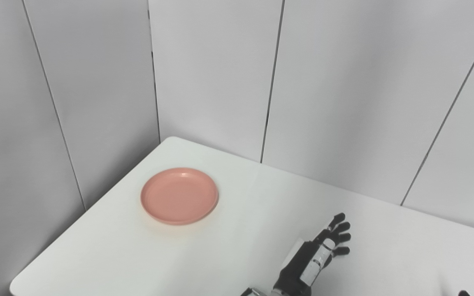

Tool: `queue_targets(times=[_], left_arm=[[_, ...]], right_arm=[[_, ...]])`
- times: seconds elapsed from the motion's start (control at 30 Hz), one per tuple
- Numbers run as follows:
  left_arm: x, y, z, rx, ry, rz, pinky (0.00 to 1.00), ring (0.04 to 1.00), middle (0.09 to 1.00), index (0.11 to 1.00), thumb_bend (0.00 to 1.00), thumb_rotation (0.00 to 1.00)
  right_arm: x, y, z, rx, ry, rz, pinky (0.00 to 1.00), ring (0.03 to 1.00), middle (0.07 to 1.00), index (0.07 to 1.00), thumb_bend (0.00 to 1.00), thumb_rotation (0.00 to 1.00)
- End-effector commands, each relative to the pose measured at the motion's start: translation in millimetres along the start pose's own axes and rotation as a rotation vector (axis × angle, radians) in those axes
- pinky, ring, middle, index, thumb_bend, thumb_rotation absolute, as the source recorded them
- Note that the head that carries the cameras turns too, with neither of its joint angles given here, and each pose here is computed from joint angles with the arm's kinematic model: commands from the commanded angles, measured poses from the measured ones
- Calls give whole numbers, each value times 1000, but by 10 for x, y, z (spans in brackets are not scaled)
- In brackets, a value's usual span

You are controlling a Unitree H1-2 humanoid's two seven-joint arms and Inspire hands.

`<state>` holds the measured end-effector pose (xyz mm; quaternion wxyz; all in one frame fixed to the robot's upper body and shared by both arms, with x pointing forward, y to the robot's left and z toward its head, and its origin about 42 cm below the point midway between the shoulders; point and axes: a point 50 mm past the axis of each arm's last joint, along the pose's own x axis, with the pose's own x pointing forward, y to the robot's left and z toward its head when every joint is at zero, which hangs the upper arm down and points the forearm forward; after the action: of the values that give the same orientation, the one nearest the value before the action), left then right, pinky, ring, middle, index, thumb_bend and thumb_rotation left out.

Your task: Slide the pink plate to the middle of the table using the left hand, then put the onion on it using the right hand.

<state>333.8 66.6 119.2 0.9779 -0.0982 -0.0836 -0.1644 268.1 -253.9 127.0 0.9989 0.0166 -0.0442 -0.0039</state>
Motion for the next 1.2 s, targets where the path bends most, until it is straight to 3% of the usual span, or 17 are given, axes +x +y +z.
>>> queue_targets(times=[0.0, 0.6, 0.8, 1.17], left_arm=[[-231, -113, -386, -41, 115, 28, 861, 929, 944, 931, 458, 988], [-160, -82, -354, -33, 111, 27, 849, 926, 945, 930, 490, 976], [-115, -14, -213, -44, 52, 41, 853, 924, 944, 931, 470, 948], [-8, 80, 132, -1, -33, 68, 904, 935, 952, 936, 496, 1000]], right_arm=[[39, -39, 38, -14, -36, -8, 939, 932, 970, 948, 450, 964], [111, -77, 6, -20, -40, -6, 947, 926, 960, 945, 427, 968], [122, -33, 11, -12, -38, -14, 919, 897, 932, 925, 445, 947], [158, 15, 7, 11, -34, -28, 924, 882, 922, 917, 394, 950]])
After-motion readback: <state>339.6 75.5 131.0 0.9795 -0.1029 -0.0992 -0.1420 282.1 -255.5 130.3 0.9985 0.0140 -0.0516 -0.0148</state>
